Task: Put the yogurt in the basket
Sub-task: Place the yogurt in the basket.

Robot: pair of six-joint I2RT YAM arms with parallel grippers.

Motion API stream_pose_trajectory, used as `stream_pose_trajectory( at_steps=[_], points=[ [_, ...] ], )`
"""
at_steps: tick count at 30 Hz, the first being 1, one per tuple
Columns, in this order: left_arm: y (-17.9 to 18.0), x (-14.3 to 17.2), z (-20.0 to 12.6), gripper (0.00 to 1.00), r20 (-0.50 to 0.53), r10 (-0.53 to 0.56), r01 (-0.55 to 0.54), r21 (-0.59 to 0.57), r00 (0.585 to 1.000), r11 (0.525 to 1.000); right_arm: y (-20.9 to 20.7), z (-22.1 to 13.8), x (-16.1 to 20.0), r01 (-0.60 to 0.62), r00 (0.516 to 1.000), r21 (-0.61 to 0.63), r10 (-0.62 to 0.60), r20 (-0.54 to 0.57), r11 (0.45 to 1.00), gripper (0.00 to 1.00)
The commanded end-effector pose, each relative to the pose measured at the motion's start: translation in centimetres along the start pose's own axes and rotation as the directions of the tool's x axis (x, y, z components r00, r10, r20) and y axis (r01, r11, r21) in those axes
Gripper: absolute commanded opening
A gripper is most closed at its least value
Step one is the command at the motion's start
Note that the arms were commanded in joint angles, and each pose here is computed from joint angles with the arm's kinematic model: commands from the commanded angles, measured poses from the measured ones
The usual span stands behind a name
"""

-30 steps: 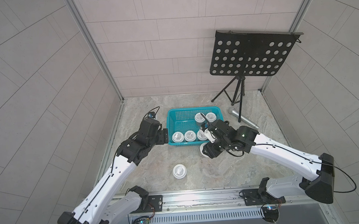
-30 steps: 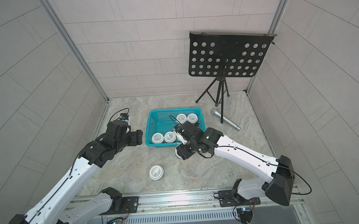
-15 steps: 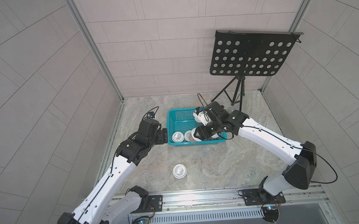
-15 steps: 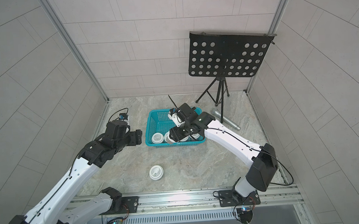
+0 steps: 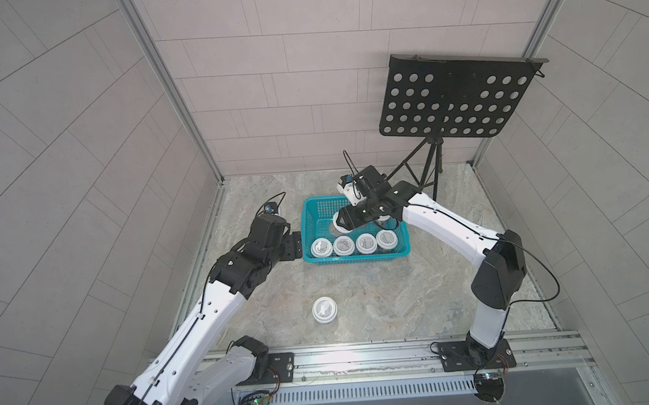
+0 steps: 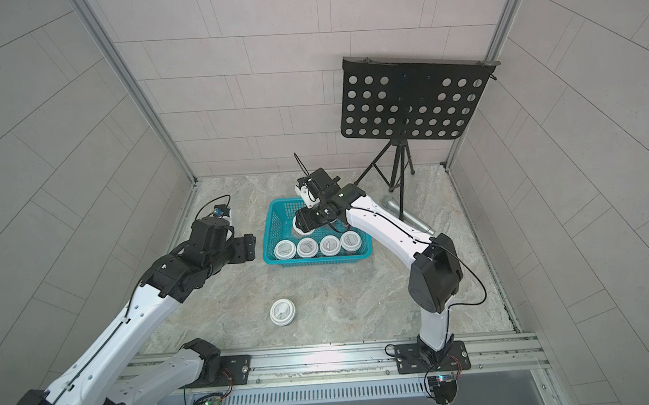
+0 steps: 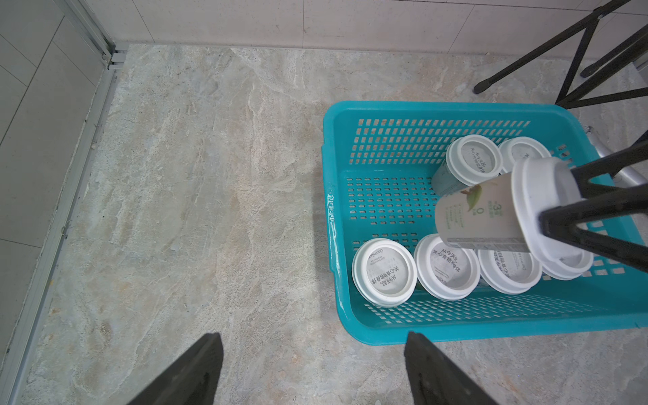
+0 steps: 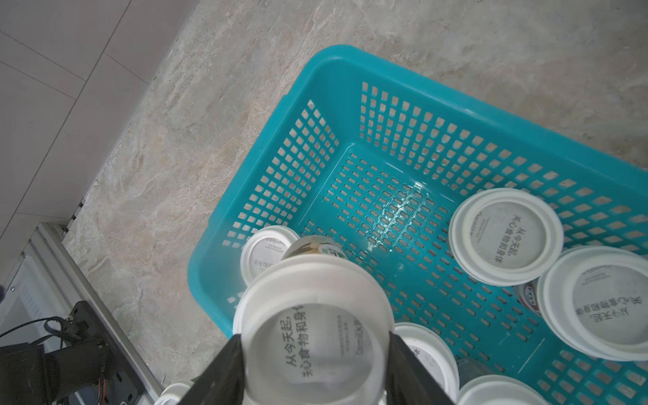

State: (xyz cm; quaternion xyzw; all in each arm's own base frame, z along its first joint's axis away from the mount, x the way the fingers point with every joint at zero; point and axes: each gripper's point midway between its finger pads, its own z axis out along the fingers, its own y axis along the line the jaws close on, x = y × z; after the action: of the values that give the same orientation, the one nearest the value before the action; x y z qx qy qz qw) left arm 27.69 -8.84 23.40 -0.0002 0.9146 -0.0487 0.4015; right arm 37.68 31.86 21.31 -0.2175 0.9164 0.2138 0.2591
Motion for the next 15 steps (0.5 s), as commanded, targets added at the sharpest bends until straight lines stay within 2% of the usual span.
stream_pose_trajectory(
  at_steps=[1,15],
  points=[
    [0.4,0.0,-0.2,0.88,0.007,-0.014,0.014,-0.007,1.0,1.0,-1.6,1.1,-1.0,0.003,1.0,0.078,-0.003,0.002,0.997,0.61],
    [0.5,0.0,0.0,0.88,0.001,-0.026,0.026,0.0,1.0,1.0,-4.7,5.3,-2.3,0.05,0.998,0.23,-0.041,-0.045,0.972,0.61]
  ],
)
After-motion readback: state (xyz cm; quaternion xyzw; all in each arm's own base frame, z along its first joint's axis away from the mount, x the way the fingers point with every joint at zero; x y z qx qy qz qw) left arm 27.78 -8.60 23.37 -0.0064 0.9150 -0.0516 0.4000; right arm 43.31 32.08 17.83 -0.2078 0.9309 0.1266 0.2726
